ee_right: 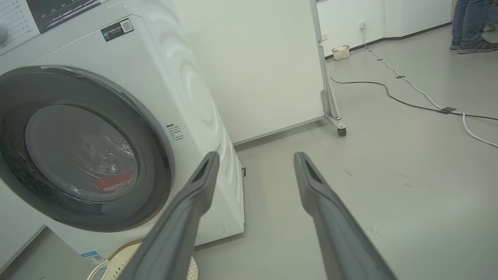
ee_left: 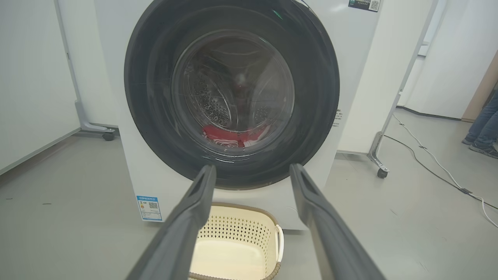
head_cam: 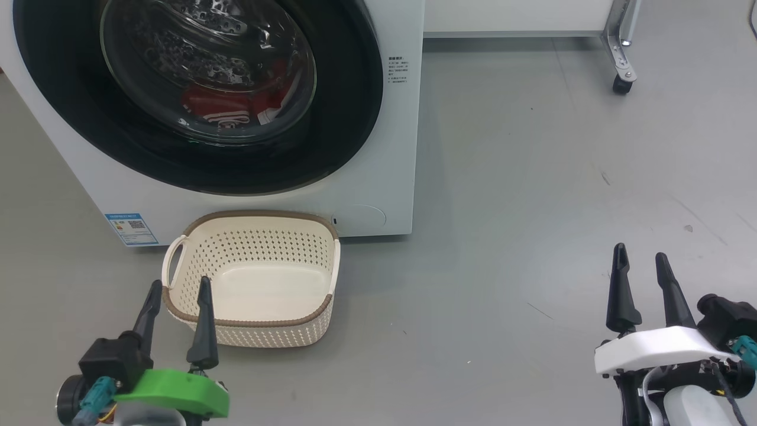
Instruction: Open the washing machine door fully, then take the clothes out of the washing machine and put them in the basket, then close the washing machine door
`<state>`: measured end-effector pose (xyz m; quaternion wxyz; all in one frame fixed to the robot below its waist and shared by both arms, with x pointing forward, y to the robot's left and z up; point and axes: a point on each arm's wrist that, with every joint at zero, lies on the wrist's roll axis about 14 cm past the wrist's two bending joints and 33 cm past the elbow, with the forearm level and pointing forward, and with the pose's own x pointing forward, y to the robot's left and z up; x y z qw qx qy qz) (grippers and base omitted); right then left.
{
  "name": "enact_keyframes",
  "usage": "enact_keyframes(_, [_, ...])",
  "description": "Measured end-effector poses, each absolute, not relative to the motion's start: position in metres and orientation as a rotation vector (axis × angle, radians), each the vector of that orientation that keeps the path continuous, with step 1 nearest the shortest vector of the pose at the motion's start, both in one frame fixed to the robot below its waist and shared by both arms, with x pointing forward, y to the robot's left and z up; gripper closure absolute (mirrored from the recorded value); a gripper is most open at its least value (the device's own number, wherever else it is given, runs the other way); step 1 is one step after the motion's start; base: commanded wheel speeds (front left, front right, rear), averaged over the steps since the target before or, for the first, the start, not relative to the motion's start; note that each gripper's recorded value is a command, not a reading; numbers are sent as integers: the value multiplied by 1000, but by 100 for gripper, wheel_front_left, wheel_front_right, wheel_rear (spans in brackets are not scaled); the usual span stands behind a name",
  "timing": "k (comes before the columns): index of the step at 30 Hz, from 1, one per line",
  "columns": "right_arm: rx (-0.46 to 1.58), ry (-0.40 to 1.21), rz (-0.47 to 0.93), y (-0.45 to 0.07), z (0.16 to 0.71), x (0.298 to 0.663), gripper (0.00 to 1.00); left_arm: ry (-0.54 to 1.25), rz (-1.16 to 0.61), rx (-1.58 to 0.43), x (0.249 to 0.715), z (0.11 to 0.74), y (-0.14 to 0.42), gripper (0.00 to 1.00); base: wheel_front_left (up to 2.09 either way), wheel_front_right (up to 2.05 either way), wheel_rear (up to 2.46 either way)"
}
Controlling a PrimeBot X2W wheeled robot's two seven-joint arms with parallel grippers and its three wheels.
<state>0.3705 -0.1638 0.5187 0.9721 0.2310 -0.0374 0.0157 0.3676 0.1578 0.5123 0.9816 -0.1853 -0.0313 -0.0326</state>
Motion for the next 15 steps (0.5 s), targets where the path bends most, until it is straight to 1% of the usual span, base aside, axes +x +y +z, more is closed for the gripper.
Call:
enact_keyframes(10, [295,-3,49,-154,496,363,0,-23,-67,-203,362,494,151,0,0,0,0])
enact_keyframes(15, [252,11,48,-152,491,362,0,9,-80,-146,359,482,145,0,0,0,0])
